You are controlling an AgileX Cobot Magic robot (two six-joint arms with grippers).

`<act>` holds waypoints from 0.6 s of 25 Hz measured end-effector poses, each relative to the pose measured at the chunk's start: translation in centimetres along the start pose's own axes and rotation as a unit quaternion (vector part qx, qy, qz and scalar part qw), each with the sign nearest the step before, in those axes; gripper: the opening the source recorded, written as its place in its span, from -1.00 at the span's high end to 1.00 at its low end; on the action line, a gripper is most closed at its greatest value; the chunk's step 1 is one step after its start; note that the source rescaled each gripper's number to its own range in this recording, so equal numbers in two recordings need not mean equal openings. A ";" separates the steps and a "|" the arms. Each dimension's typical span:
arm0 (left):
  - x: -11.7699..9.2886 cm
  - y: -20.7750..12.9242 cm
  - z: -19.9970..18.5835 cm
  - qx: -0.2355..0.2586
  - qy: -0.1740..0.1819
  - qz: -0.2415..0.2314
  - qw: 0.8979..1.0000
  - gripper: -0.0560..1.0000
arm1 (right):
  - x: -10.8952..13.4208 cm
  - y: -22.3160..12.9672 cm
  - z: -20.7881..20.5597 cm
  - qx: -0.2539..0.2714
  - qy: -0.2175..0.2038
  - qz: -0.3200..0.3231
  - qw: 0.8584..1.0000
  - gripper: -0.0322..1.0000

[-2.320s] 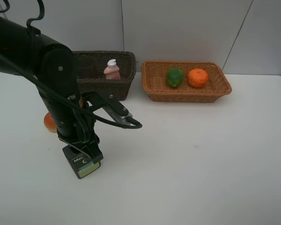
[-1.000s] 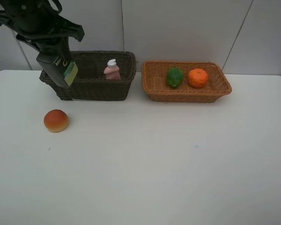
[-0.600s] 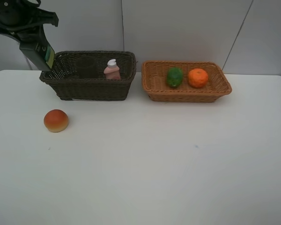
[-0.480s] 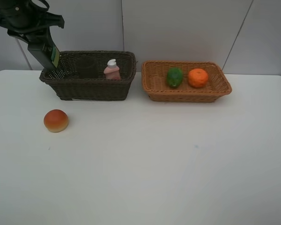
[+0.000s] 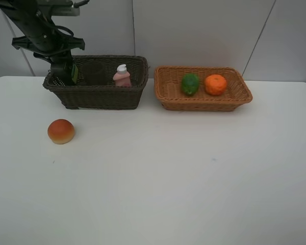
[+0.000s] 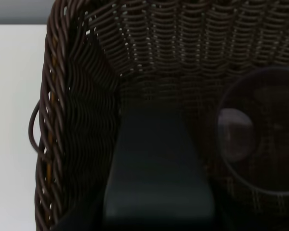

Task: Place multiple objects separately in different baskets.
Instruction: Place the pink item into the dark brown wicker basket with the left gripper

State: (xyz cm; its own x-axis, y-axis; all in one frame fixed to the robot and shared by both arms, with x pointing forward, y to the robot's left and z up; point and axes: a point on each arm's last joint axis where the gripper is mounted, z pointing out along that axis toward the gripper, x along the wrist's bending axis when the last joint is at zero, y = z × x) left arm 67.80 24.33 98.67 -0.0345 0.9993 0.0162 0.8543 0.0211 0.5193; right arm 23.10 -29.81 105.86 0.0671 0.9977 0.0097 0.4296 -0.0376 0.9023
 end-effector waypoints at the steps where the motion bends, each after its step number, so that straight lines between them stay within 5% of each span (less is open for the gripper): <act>1: 0.0 0.0 0.3 -0.003 -0.001 0.000 1.000 -0.01 | 0.0 0.0 0.0 0.000 0.000 0.000 1.000 -0.46; 12: -0.4 -0.4 2.6 -0.003 -0.012 -0.006 1.000 -0.01 | 0.0 0.0 0.0 0.000 0.000 0.000 1.000 -0.46; 15: -0.5 -0.3 2.3 -0.005 -0.018 -0.015 1.000 -0.26 | 0.0 0.0 0.0 0.000 0.000 0.000 1.000 -0.46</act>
State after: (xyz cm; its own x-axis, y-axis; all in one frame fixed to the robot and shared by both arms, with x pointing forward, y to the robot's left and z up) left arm 68.75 23.90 96.51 -0.0414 0.9987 -0.0313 0.8475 0.0517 0.5283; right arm 23.10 -29.81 105.86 0.0671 0.9977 0.0097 0.4296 -0.0376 0.9023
